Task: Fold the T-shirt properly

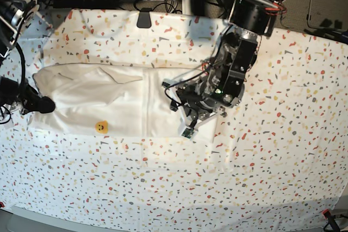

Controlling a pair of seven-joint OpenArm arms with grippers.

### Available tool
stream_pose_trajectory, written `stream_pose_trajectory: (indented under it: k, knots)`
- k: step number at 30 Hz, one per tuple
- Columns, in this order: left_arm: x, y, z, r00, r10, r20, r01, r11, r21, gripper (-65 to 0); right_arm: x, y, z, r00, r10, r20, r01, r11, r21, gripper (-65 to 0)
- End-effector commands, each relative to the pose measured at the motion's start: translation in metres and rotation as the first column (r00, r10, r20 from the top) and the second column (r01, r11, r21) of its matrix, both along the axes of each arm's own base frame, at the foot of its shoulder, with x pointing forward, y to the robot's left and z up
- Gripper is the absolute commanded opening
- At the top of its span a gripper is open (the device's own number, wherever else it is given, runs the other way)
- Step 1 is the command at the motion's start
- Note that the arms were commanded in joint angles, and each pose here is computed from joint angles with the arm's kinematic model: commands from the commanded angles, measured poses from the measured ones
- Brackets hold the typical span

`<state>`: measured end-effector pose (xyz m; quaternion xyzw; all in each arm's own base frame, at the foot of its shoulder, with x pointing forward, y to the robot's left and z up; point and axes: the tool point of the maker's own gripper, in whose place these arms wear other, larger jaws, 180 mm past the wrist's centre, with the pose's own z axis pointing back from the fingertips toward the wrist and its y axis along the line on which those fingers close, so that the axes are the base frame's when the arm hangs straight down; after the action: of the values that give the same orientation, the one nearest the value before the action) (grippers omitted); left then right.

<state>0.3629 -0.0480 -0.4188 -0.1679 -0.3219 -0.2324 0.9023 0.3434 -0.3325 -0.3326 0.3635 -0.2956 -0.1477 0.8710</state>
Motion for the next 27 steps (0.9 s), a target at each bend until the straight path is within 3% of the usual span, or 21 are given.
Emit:
stream_pose_trajectory:
  k: [1,8,14,18,22,27]
  knots:
    - [0.005,0.003,0.009,1.000,0.008,0.011,-0.008,1.000,0.012,-44.3,0.013,-0.010,0.026,0.997,-0.019,0.081,0.020,1.000,-0.003,-65.0]
    - [0.011,-0.001,0.079,0.996,-0.003,0.093,0.005,1.000,-0.018,-44.3,0.022,-0.006,0.035,0.993,-0.019,0.114,0.017,1.000,0.013,-65.0]
    - [0.020,0.007,0.168,0.945,0.044,0.325,-0.027,0.998,-0.055,-44.3,0.035,-0.006,0.051,0.987,-0.017,0.157,0.015,1.000,0.014,-65.0]
    - [0.017,0.010,0.169,0.944,0.073,0.323,-0.053,0.996,-0.070,-44.3,0.039,0.009,0.048,0.989,0.030,0.144,-0.031,0.999,0.008,-65.0]
    - [0.013,0.013,0.161,0.943,0.083,0.323,-0.066,0.996,-0.063,-44.3,0.048,0.057,0.035,0.983,0.126,0.135,-0.134,0.989,0.058,-65.0]
    - [0.015,0.042,0.145,0.922,0.133,0.364,-0.174,0.981,0.081,-44.3,0.056,0.122,0.025,0.960,0.241,0.140,-0.259,0.958,0.126,-65.0]
